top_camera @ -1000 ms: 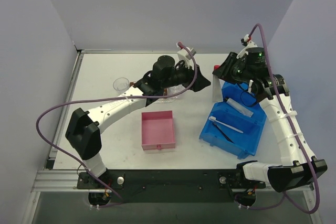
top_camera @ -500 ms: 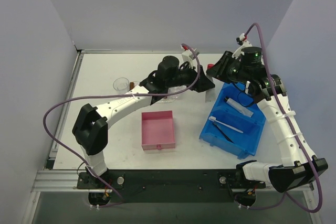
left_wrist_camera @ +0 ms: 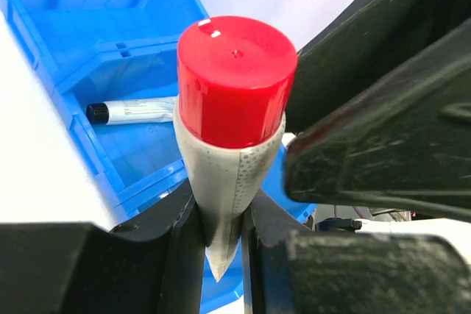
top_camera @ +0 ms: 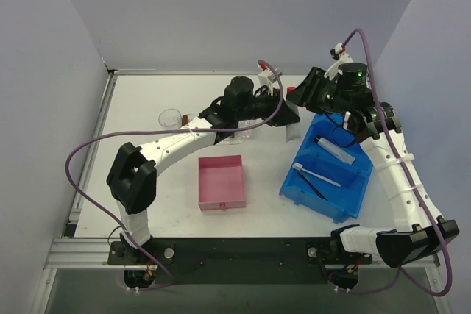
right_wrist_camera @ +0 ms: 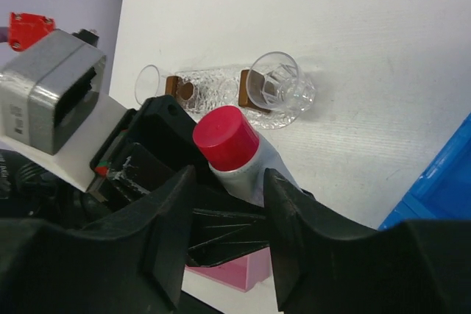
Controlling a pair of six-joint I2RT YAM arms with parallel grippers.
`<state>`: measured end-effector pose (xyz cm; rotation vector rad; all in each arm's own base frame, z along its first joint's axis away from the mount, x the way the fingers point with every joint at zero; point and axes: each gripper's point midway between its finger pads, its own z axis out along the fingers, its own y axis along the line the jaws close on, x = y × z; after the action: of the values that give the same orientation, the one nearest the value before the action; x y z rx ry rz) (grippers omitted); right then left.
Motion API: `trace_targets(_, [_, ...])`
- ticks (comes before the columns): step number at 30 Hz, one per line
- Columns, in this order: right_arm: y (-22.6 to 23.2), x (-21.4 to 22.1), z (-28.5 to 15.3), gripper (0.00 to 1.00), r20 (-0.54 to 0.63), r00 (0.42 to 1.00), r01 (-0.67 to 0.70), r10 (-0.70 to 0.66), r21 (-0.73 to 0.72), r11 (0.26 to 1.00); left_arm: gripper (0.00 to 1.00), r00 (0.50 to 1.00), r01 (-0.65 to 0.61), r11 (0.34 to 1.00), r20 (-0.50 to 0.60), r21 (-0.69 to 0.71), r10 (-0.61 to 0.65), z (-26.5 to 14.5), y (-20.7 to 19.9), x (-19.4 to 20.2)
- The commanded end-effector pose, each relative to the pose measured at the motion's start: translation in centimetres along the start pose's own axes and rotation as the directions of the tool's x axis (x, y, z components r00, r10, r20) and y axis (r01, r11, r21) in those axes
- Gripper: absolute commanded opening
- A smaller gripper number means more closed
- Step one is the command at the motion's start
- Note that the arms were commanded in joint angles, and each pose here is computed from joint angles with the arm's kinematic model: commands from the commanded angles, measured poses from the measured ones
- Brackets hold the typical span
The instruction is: Prepare toiletry sets of a toothbrush and toothpaste on the tray
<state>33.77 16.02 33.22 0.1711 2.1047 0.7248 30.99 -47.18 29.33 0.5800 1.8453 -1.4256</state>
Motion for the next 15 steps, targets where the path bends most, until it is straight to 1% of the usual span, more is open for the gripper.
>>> trace_targets(1, [2.3,-3.1,-1.7,0.44,0.091,0.995,0.057,-0.049,-0.078,0.995,0.11,0.997,-0.047,0.996,0.064,0.072,0.042,-0.4,-2.0,-2.7])
trace_targets(3, [1.7,-3.7,-2.4,0.53,0.106,0.993,0.057,-0.05,-0.062,0.996,0.11,0.997,-0.021,0.998,0.073,0.063,0.017,-0.7,-1.6,-3.1])
trace_targets(5, [1.1,-3.8,-2.8,0.56,0.114,0.992,0.056,-0.049,-0.052,0.997,0.11,0.994,0.015,0.999,0.106,0.039,-0.019,-1.3,-0.5,-4.0])
trace_targets(6, [1.1,-3.9,-3.4,0.58,0.12,0.992,0.052,-0.044,-0.059,0.997,0.11,0.989,0.064,0.997,0.128,0.037,-0.069,-1.7,-0.5,-4.7])
trace_targets(8, [-0.3,-3.6,-3.4,0.59,0.113,0.994,0.013,-0.008,-0.042,0.999,0.11,0.973,0.109,0.994,0.204,0.019,-0.11,-2.3,0.3,-6.3])
trace_targets(10, [-0.6,-3.1,-3.7,0.59,0.094,0.995,-0.016,0.022,-0.062,0.998,0.11,0.951,0.155,0.987,0.265,0.035,-0.159,-3.0,-0.2,-7.9])
trace_targets(11, [-0.7,-2.3,-3.5,0.59,0.068,0.997,-0.037,0.042,-0.073,0.997,0.11,0.934,0.185,0.983,0.309,0.007,-0.178,-3.2,0.3,-8.7])
trace_targets(12, [-0.5,-2.1,-3.7,0.59,0.062,0.997,-0.045,0.051,-0.089,0.995,0.11,0.917,0.234,0.972,0.331,0.009,-0.224,-3.5,0.2,-9.3])
trace_targets(15, [0.5,-1.2,-4.1,0.59,0.028,0.996,-0.074,0.08,-0.155,0.985,0.11,0.867,0.32,0.947,0.399,0.012,-0.298,-4.4,0.4,-10.8])
